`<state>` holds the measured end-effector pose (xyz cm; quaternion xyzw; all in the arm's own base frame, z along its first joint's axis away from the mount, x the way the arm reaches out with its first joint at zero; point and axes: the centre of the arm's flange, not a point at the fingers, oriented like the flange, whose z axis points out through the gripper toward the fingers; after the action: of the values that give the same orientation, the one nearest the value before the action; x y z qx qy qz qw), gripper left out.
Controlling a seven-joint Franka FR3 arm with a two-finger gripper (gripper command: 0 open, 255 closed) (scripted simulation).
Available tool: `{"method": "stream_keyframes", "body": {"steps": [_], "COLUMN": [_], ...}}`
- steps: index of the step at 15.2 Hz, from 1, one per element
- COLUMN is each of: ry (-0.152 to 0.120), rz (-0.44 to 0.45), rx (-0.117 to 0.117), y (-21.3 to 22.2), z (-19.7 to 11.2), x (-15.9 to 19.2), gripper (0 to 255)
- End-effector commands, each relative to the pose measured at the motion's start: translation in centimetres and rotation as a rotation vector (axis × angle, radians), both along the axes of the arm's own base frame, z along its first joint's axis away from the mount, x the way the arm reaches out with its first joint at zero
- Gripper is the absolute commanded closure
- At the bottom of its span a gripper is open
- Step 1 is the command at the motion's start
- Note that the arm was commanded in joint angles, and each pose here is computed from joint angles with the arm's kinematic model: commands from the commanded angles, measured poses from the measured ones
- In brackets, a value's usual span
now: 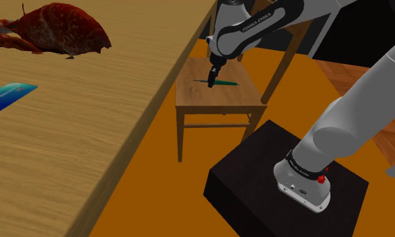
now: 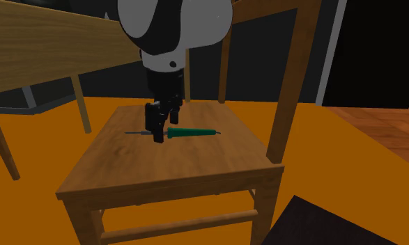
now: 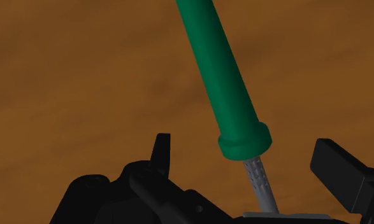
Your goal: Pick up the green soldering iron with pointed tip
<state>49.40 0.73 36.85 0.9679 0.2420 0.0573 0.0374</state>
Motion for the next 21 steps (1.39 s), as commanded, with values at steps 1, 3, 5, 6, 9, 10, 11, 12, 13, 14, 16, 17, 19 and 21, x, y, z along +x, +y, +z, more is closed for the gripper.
{"method": "stream_keyframes", "body": {"steps": [1,3,5,6,9,10,11,12,13,14,16,17,19,21], "ry": [-0.001,-0.001,-0.001,-0.001,-0.001,-0.001,-0.001,-0.001,-0.001,-0.001,-0.001,-0.001,-0.001,-0.001], "rz": [0.000,0.000,0.000,0.000,0.000,0.000,0.000,0.000,0.000,0.000,0.000,0.000,0.000,0.000], "rx": [0.000,0.000,0.000,0.000,0.000,0.000,0.000,0.000,0.000,0.000,0.000,0.000,0.000,0.000], "y": [0.0,0.0,0.1,0.1,0.1,0.0,0.0,0.0,0.0,0.0,0.0,0.0,0.0,0.0], "z": [-0.2,-0.2,-0.2,-0.2,-0.2,-0.2,0.4,0.9,1.4,1.9,3.0,3.5,4.6,5.6], "x": [0.0,0.0,0.0,0.0,0.0,0.0,0.0,0.0,0.0,0.0,0.0,0.0,0.0,0.0], "gripper": [255,255,255,255,255,255,255,255,255,255,255,255,255,255]}}
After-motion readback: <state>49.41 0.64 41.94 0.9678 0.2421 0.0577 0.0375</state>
